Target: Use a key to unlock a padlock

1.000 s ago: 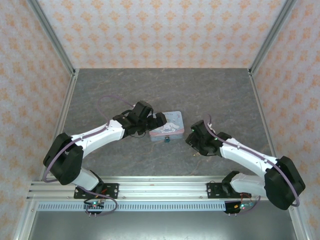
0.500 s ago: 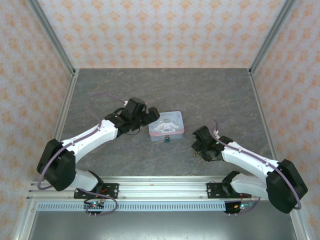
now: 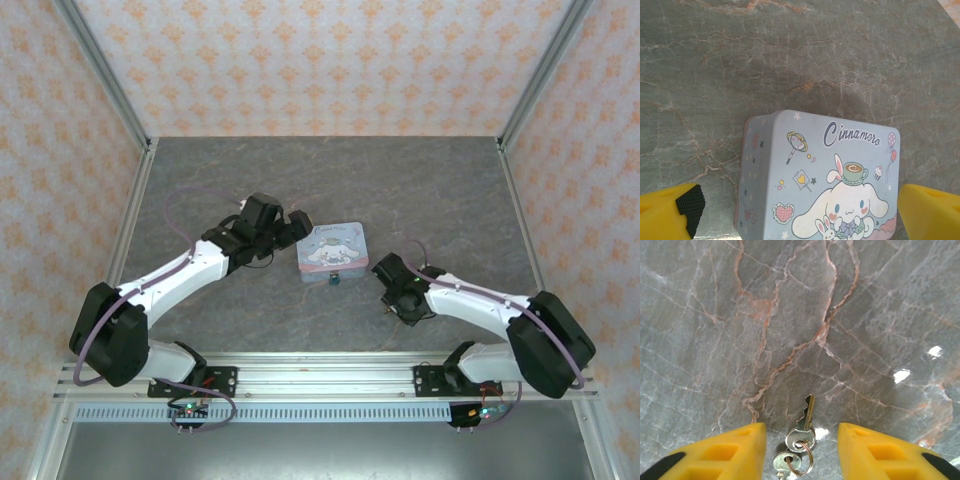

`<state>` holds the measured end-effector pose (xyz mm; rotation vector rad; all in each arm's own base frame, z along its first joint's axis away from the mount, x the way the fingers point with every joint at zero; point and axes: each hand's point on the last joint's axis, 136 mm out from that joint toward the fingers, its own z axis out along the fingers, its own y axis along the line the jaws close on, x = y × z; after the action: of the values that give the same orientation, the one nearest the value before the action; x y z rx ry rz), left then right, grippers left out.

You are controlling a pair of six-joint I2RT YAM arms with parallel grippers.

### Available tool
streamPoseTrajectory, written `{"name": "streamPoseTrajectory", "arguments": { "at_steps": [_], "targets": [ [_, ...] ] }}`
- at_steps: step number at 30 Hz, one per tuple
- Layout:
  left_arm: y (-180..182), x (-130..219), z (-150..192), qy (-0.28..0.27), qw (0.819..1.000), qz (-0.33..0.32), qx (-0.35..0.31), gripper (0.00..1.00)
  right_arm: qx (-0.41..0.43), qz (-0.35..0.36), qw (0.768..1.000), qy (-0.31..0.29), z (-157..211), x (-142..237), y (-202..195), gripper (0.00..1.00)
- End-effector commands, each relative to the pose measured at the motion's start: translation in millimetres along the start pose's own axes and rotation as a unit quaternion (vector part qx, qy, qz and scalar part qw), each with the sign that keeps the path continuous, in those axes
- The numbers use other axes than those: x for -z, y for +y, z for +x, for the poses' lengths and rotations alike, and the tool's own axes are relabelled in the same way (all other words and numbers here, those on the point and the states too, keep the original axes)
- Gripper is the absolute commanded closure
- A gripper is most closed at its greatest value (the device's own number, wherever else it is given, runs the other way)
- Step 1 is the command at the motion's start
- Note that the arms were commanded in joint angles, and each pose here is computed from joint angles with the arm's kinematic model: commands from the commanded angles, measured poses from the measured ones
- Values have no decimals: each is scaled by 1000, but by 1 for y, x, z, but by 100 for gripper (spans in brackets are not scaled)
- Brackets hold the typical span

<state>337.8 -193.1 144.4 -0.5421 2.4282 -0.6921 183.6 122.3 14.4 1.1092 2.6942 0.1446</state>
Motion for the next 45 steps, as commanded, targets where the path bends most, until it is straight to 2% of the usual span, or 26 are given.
{"name": "streamPoseTrajectory", "arguments": {
  "at_steps": [1,5,9,16,22,28,35,42,45],
  "targets": [
    [-5,0,-2,-2,1000,25,-5,0,-7,10,1000,18,10,-8,4,61],
    [-1,-6,2,6,999,31,3,0,5,24,999,27,14,-11,11,65],
    [2,-10,4,11,999,33,7,0,20,35,998,38,18,-15,18,74],
    [7,-12,9,21,999,30,13,0,56,17,997,44,20,-20,38,100],
    [8,-5,8,19,999,26,12,0,100,-24,995,17,7,-2,48,100],
    [3,5,5,12,999,33,9,0,127,-129,983,-13,-14,29,64,100],
    [-12,11,1,15,998,59,4,0,156,-268,950,-29,-31,71,92,100],
    [-33,1,4,49,995,88,9,0,216,-408,887,-12,-22,104,140,100],
    [-37,-4,5,59,994,93,24,0,222,-434,873,-3,-19,107,153,100]
  ]
}}
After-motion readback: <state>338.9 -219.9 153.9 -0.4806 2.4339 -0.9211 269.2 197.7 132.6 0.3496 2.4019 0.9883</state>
